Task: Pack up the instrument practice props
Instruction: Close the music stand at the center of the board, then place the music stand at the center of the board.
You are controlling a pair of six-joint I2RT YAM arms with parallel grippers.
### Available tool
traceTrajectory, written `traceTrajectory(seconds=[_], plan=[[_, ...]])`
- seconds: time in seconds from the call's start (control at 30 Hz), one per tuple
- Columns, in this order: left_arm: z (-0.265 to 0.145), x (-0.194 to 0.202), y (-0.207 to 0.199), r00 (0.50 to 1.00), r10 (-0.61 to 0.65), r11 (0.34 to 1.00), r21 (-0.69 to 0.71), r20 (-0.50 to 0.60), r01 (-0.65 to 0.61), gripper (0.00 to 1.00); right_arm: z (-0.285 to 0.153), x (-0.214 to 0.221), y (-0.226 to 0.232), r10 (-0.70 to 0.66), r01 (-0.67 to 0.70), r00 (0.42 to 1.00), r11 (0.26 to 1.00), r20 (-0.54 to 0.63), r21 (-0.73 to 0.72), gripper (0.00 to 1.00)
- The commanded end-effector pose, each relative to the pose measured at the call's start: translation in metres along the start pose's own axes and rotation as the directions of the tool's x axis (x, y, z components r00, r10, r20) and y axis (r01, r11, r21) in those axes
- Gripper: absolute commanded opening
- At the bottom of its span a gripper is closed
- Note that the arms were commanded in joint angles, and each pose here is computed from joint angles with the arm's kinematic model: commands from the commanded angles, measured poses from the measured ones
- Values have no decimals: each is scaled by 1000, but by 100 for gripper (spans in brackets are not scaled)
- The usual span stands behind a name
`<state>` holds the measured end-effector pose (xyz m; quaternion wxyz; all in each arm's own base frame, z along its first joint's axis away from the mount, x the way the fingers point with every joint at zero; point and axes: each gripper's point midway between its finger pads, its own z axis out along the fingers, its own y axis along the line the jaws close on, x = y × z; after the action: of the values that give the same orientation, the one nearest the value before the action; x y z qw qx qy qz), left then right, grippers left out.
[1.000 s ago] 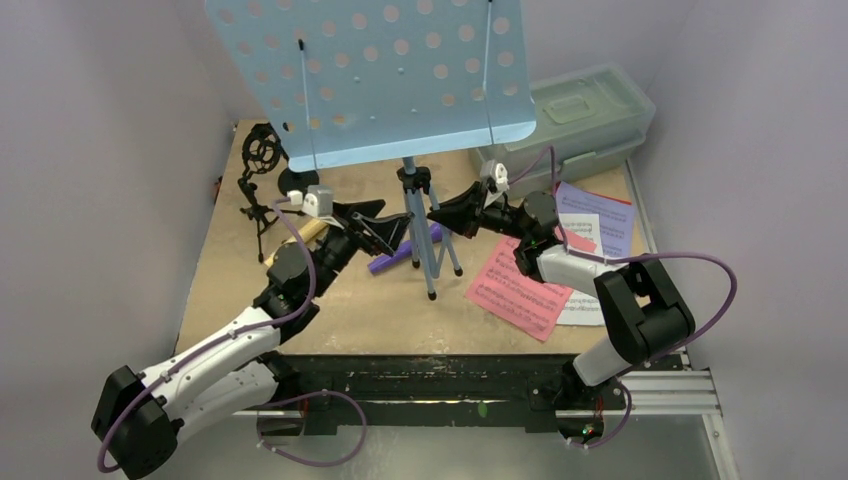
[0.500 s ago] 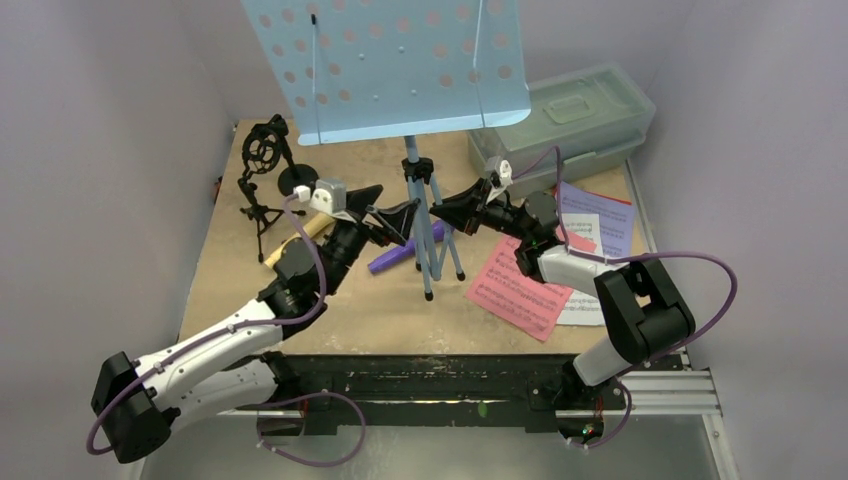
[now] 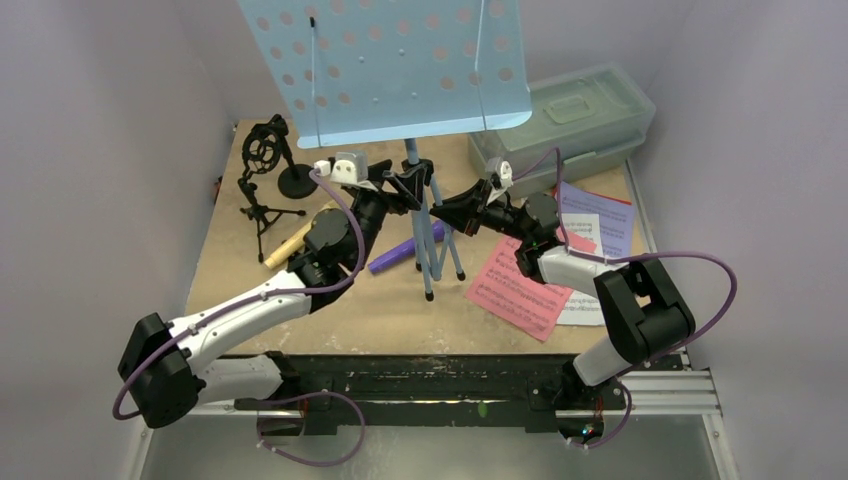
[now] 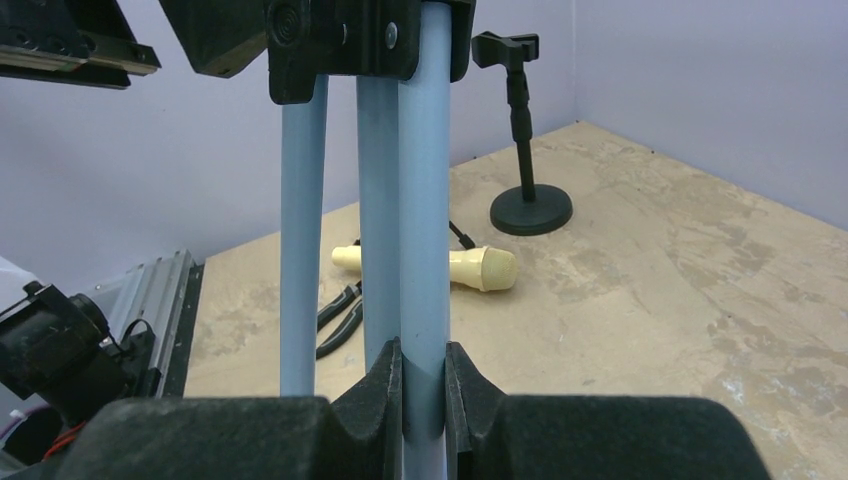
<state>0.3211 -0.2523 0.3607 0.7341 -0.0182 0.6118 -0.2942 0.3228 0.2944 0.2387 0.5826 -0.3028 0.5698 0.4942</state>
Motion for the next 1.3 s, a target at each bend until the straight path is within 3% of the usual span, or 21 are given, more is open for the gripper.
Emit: traceTrajectory(seconds=[0.0, 0.57, 0.63, 0.7, 0.73, 0.77, 0.87, 1.0, 1.07, 1.13, 1.27], plan=[[14, -40, -7, 991, -11, 999, -30, 131, 15, 71, 1, -50, 23, -142, 154, 978, 986, 150, -69, 0], [50, -18, 1, 992, 74, 987, -150, 101, -58, 57, -1, -51, 26, -159, 172, 975, 982, 153, -74, 0], [52, -17, 0, 992, 78, 986, -153, 102, -61, 49, -1, -52, 27, -163, 177, 974, 981, 155, -75, 0], [55, -17, -1, 991, 88, 986, -148, 101, -72, 34, -1, -52, 27, -170, 183, 973, 980, 155, -76, 0], [56, -18, -3, 991, 93, 987, -142, 101, -78, 23, -2, -52, 28, -174, 187, 973, 979, 154, -79, 0], [57, -19, -4, 990, 96, 987, -139, 103, -82, 3, -2, -52, 29, -179, 193, 972, 978, 152, -81, 0], [59, -29, -6, 988, 84, 987, -145, 132, -64, 0, -2, -54, 33, -216, 231, 966, 968, 140, -101, 2], [65, -56, -11, 980, 37, 988, -156, 194, -6, 0, -7, -63, 41, -272, 287, 955, 949, 115, -133, 48], [70, -68, -14, 976, 12, 986, -166, 216, 25, 0, -12, -74, 44, -300, 314, 947, 939, 114, -139, 65], [75, -77, -16, 973, -5, 982, -181, 229, 48, 0, -21, -86, 48, -324, 338, 940, 928, 107, -156, 76], [82, -91, -16, 962, -61, 968, -218, 267, 122, 0, -37, -96, 52, -380, 379, 925, 905, 34, -193, 86]])
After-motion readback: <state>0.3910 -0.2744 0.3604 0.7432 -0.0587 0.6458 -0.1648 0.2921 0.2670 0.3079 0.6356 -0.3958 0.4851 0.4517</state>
